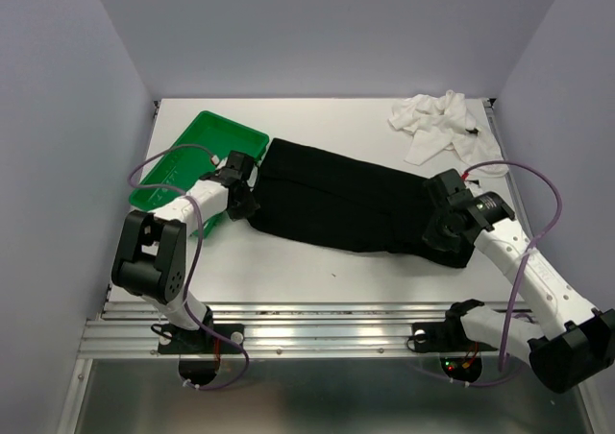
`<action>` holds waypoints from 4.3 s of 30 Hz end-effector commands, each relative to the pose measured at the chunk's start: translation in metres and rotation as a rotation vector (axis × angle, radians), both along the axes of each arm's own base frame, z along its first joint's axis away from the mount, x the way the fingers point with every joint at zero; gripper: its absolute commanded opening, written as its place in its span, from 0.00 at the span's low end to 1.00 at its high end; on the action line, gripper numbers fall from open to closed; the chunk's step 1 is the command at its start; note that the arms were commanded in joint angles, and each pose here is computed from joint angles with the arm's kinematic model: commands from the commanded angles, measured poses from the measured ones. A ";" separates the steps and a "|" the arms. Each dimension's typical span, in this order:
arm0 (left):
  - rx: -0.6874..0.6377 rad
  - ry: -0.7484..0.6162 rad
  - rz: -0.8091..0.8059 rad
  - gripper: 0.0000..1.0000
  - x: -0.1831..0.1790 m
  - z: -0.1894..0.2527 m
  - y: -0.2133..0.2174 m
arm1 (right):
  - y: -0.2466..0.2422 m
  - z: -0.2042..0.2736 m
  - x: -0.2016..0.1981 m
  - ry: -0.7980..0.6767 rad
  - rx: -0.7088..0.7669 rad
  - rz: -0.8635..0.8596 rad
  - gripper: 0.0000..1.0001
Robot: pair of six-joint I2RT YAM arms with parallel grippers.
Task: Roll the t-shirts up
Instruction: Fold the T-shirt at the center of the board.
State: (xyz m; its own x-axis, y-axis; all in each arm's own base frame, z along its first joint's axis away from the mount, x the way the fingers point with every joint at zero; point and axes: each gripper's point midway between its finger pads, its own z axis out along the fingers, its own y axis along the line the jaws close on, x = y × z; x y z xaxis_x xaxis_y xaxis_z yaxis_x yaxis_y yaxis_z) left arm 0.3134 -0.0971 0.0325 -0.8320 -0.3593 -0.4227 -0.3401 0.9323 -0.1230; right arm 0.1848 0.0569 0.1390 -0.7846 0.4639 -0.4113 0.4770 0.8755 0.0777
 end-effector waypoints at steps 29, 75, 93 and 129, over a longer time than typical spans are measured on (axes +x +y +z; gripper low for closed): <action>-0.052 -0.123 -0.070 0.00 0.121 0.058 -0.040 | -0.041 0.042 0.130 -0.170 -0.336 -0.031 0.01; -0.105 -0.017 -0.446 0.39 0.072 0.044 -0.113 | -0.044 -0.038 0.112 -0.036 -0.123 -0.041 0.41; -0.037 -0.152 -0.359 0.36 0.162 0.059 -0.125 | -0.101 -0.068 0.163 0.022 -0.147 -0.140 0.46; -0.060 -0.178 -0.387 0.37 0.095 0.095 -0.101 | -0.111 -0.088 0.178 -0.039 -0.101 -0.066 0.48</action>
